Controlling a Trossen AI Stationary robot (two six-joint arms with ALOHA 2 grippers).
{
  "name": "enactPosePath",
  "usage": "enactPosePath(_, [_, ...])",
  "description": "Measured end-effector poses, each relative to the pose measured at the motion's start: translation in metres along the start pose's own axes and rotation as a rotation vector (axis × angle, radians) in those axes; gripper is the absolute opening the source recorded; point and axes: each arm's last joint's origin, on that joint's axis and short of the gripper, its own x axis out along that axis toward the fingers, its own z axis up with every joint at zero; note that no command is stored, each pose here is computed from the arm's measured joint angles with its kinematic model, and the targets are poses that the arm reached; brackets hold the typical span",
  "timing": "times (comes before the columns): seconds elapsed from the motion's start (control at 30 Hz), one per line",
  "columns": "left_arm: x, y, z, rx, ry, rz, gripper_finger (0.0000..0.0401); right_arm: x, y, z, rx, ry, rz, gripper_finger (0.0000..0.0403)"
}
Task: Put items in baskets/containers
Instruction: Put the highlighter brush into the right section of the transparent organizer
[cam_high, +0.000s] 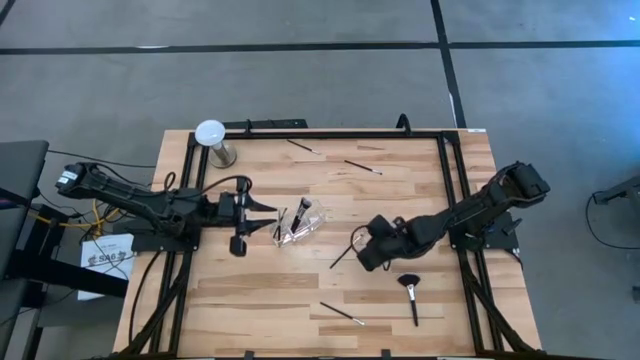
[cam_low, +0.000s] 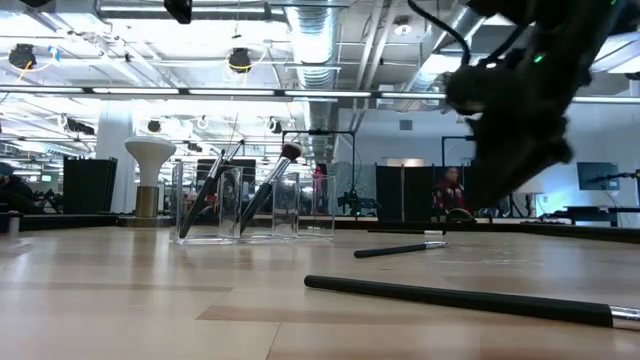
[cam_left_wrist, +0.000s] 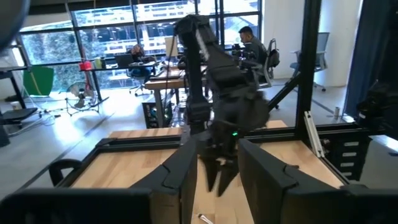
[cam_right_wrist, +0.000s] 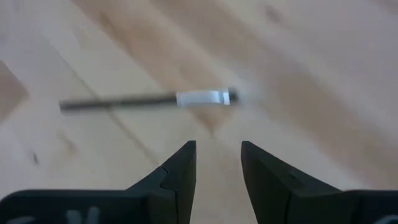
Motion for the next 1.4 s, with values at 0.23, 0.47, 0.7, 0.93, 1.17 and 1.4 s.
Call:
enactPosePath(0.23, [0.000, 0.001, 0.000, 0.000, 0.001, 0.007, 0.0113, -0.027, 0.025, -0.038, 0.151, 0.211, 0.080, 0.0099])
enactPosePath(0.47, [-0.004, 0.003, 0.004, -0.073, -0.024, 0.011, 0.0114, -0.048, 0.024, -0.088, 0.259, 0.327, -0.008, 0.0097])
enactPosePath(0.7, [-0.008, 0.005, 0.007, -0.122, -0.037, 0.027, 0.0114, -0.054, 0.025, -0.108, 0.312, 0.343, -0.040, 0.0106])
enactPosePath(0.93, [-0.008, 0.005, 0.007, -0.122, -0.034, 0.028, 0.0114, -0.039, 0.034, -0.120, 0.280, 0.457, -0.163, 0.0120])
enactPosePath(1.17, [-0.008, 0.005, 0.006, -0.116, -0.030, 0.027, 0.0114, -0.028, 0.048, -0.125, 0.287, 0.471, -0.183, 0.0149])
enactPosePath(1.4, [-0.008, 0.005, 0.006, -0.112, -0.022, 0.026, 0.0114, -0.012, 0.050, -0.134, 0.279, 0.530, -0.267, 0.0135])
